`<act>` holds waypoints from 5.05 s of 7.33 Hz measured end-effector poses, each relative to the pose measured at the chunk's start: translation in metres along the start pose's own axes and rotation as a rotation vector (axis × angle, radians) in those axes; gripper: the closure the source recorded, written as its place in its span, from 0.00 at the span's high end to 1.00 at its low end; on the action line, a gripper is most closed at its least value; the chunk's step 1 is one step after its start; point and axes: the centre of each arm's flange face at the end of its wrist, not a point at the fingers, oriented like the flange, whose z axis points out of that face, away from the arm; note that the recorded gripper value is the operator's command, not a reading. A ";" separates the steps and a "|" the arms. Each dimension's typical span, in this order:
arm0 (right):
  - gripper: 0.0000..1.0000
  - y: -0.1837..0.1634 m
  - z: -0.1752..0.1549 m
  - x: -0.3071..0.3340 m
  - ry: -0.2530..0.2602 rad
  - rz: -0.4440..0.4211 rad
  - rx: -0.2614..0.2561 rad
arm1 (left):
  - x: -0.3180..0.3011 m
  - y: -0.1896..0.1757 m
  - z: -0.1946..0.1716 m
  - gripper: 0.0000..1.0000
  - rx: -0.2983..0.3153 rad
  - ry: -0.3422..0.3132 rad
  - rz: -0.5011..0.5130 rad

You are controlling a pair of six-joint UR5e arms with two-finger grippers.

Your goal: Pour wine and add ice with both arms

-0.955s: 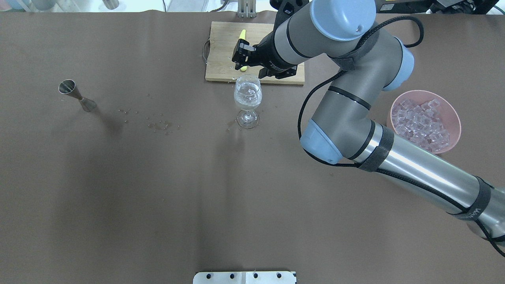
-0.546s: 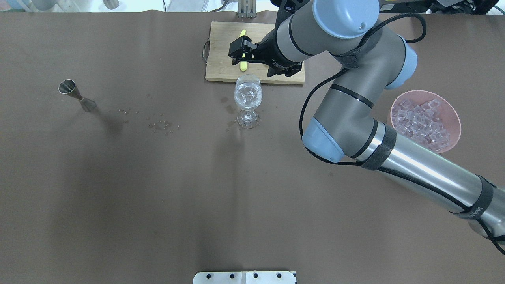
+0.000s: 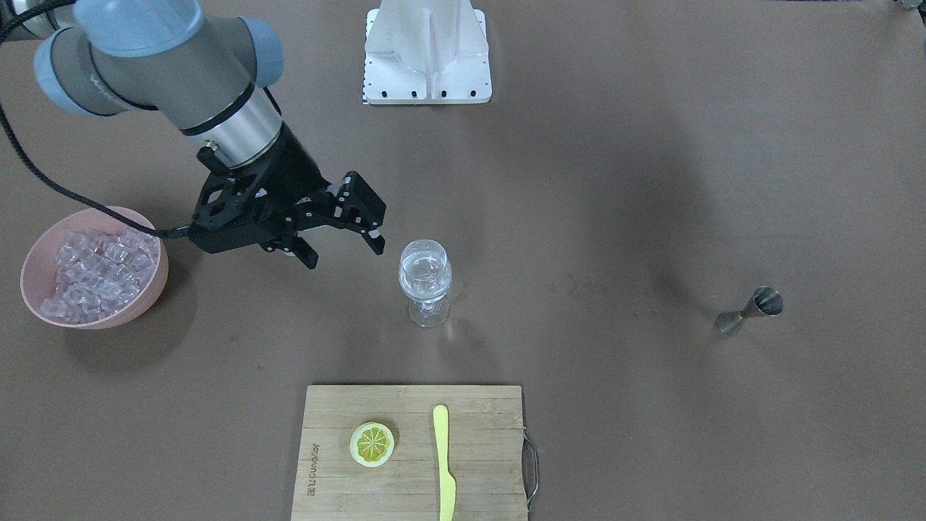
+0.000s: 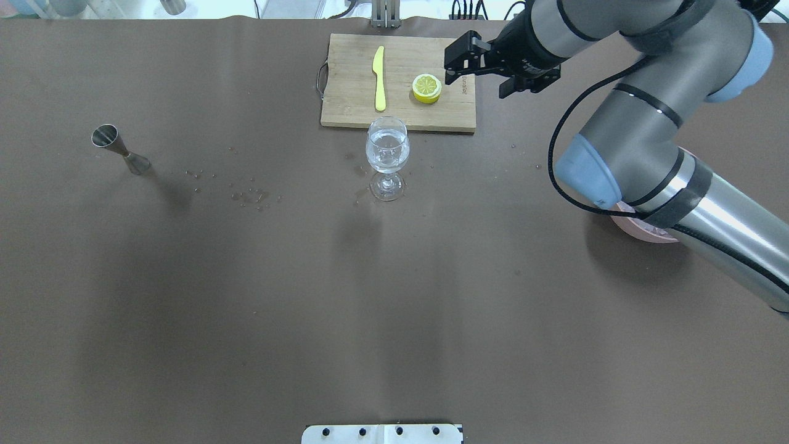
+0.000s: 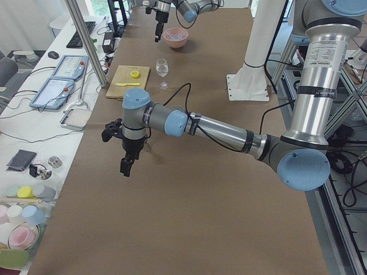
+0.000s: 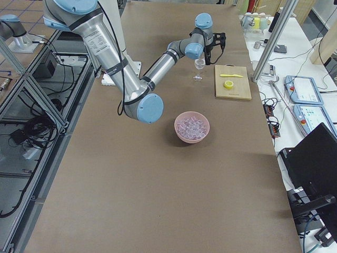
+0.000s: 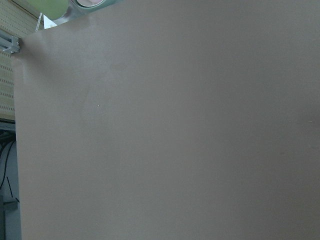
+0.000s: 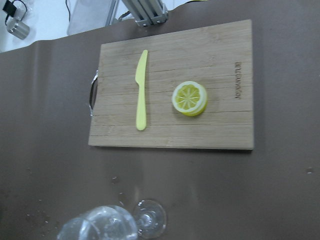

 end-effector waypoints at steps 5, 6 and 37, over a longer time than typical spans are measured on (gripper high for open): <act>1.00 -0.046 -0.063 0.165 0.286 -0.230 -0.129 | -0.025 0.001 0.014 0.98 0.006 -0.010 -0.024; 1.00 -0.053 -0.079 0.201 0.333 -0.264 -0.173 | -0.039 0.003 0.032 0.98 0.012 -0.012 -0.027; 1.00 0.012 -0.166 0.540 0.315 -0.036 -0.253 | -0.099 0.072 0.066 0.98 -0.156 0.179 -0.255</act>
